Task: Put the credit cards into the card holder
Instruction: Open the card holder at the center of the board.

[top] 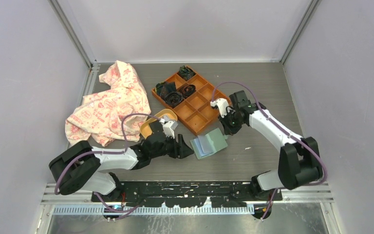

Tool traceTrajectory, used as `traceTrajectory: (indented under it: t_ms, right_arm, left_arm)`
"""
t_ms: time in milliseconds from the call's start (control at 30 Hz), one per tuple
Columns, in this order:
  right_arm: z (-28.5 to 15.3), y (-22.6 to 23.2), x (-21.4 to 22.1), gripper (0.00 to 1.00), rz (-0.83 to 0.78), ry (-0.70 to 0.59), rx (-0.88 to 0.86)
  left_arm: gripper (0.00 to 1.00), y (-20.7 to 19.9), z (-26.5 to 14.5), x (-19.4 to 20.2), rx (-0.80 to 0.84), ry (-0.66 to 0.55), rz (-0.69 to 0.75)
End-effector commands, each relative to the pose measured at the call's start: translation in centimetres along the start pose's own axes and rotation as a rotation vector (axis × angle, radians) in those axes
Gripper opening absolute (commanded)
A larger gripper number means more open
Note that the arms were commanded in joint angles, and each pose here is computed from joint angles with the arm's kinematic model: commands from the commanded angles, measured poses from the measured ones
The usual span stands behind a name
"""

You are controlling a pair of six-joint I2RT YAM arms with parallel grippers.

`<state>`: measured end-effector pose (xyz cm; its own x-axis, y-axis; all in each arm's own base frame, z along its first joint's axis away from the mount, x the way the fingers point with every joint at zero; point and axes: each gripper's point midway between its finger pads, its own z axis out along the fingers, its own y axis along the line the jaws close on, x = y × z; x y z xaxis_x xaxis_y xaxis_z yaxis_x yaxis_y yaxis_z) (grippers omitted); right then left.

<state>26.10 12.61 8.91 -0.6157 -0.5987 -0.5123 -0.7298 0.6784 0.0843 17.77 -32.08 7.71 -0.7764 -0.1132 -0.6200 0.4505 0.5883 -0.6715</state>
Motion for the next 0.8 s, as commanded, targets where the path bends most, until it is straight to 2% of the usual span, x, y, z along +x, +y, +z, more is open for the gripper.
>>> traceTrajectory:
  t_ms: [0,167,233,300,400,533,667,767]
  right_arm:
    - [1.0,-2.2,3.7,0.01,-0.027,0.218,0.093]
    - [2.2,-3.2,5.5,0.06,-0.02,0.365,0.141]
    - [2.2,-3.3,5.5,0.15,-0.005,0.377,0.149]
    - [1.9,-3.2,4.6,0.26,0.019,0.334,0.149]
    - [0.2,-3.3,2.2,0.41,0.04,0.211,0.162]
    - [-3.2,-3.2,-1.3,0.64,0.024,-0.011,0.18]
    - [-5.7,0.4,-4.9,0.66,-0.053,-0.249,0.041]
    - [-6.7,6.0,-6.5,0.65,-0.098,-0.391,-0.241]
  left_arm:
    - [0.55,-2.1,1.1,-1.6,0.063,-0.042,-0.02]
    - [0.5,-2.8,2.0,-1.6,0.09,-0.036,-0.052]
    - [0.48,-3.0,2.4,-1.6,0.1,-0.034,-0.062]
    - [0.44,-3.2,2.5,-1.6,0.115,-0.035,-0.061]
    - [0.4,-3.2,2.5,-2.0,0.114,-0.051,-0.049]
    - [0.38,-2.8,2.1,-2.4,0.081,-0.067,-0.017]
    - [0.35,-3.1,2.0,-2.9,0.073,-0.068,0.013]
    - [0.32,-3.2,2.0,-3.2,0.062,-0.066,0.028]
